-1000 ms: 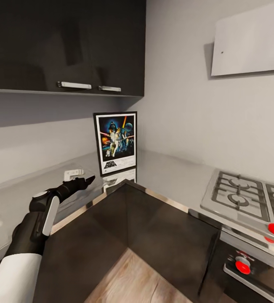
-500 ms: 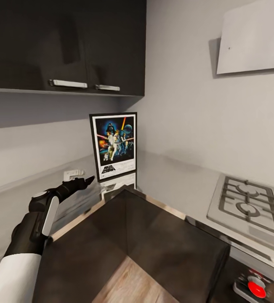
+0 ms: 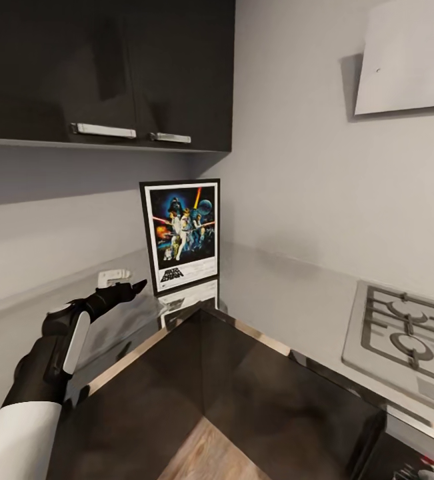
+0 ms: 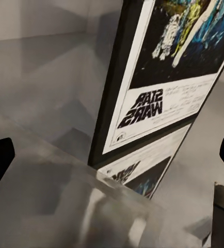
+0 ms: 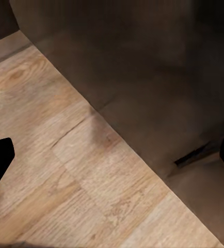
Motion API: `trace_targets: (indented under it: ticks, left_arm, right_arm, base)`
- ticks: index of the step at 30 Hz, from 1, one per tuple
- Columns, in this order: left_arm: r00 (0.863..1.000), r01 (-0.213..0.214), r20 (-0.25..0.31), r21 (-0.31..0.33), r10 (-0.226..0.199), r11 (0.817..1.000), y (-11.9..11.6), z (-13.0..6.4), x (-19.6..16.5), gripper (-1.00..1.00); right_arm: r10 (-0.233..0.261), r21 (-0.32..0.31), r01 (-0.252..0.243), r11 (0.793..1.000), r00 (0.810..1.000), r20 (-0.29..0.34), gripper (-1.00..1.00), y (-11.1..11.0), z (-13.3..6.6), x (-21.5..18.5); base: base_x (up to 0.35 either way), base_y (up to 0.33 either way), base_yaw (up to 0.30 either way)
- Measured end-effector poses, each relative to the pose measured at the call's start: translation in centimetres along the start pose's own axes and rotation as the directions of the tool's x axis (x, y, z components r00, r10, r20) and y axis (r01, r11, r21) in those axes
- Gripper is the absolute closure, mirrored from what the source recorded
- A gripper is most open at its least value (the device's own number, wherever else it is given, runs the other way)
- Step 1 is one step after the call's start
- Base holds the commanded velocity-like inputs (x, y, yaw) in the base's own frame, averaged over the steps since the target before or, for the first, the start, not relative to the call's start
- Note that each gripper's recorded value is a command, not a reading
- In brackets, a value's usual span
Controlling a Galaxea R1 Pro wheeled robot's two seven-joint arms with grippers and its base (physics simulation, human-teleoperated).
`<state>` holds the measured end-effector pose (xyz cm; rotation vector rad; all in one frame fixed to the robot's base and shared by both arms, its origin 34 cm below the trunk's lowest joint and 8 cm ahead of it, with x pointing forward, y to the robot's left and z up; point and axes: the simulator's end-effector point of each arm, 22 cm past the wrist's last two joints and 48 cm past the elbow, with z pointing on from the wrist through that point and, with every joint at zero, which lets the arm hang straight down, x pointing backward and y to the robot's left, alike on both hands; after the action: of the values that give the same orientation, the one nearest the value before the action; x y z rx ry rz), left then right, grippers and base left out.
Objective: Pick up the poster from the kitchen countertop and hang it on one of the wall nails in the kitchen.
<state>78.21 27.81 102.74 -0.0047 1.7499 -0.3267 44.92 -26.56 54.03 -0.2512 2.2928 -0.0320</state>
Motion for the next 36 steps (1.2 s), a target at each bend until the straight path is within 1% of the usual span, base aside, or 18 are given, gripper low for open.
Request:
trace_targets:
  ticks: [7, 13, 20, 25, 31, 36]
  left_arm:
    - [1.0, -0.001, 0.0, -0.001, 0.001, 1.0, 0.1, 0.0, 0.0, -1.0]
    - [1.0, -0.001, 0.0, -0.001, 0.001, 1.0, 0.1, 0.0, 0.0, -1.0]
    - [1.0, -0.001, 0.001, -0.001, 0.001, 1.0, 0.0, 0.0, -0.1, -1.0]
    - [1.0, -0.001, 0.0, 0.0, 0.001, 1.0, 0.0, 0.0, 0.0, -1.0]
    - [1.0, -0.007, 0.007, 0.004, 0.007, 1.0, -0.1, -0.1, -0.4, -1.0]
    - [1.0, -0.025, 0.005, -0.005, 0.025, 1.0, 0.8, -0.4, -0.6, -1.0]
  right_arm:
    - [0.002, -0.001, -0.002, 1.0, 1.0, -0.001, -1.0, 0.0, 0.0, 0.0]
    - [0.003, -0.005, -0.003, 1.0, 1.0, -0.03, -1.0, 0.2, -0.3, 1.4]
    - [0.003, -0.007, -0.003, 1.0, 0.999, -0.036, -1.0, 0.3, -0.4, 1.7]
    - [0.004, -0.007, -0.004, 1.0, 0.999, -0.039, -1.0, 0.4, -0.4, 1.9]
    - [0.004, -0.008, -0.004, 1.0, 0.999, -0.04, -1.0, 0.4, -0.4, 1.9]
    - [0.004, -0.008, -0.004, 1.0, 0.999, -0.041, -1.0, 0.4, -0.4, 1.9]
  base:
    - [0.102, 0.084, 0.0]
    - [0.067, 0.057, 0.0]
    - [0.151, 0.154, 0.0]
    - [0.045, 0.045, 0.0]
    - [0.004, 0.004, 0.0]
    - [0.0, 0.0, 0.0]
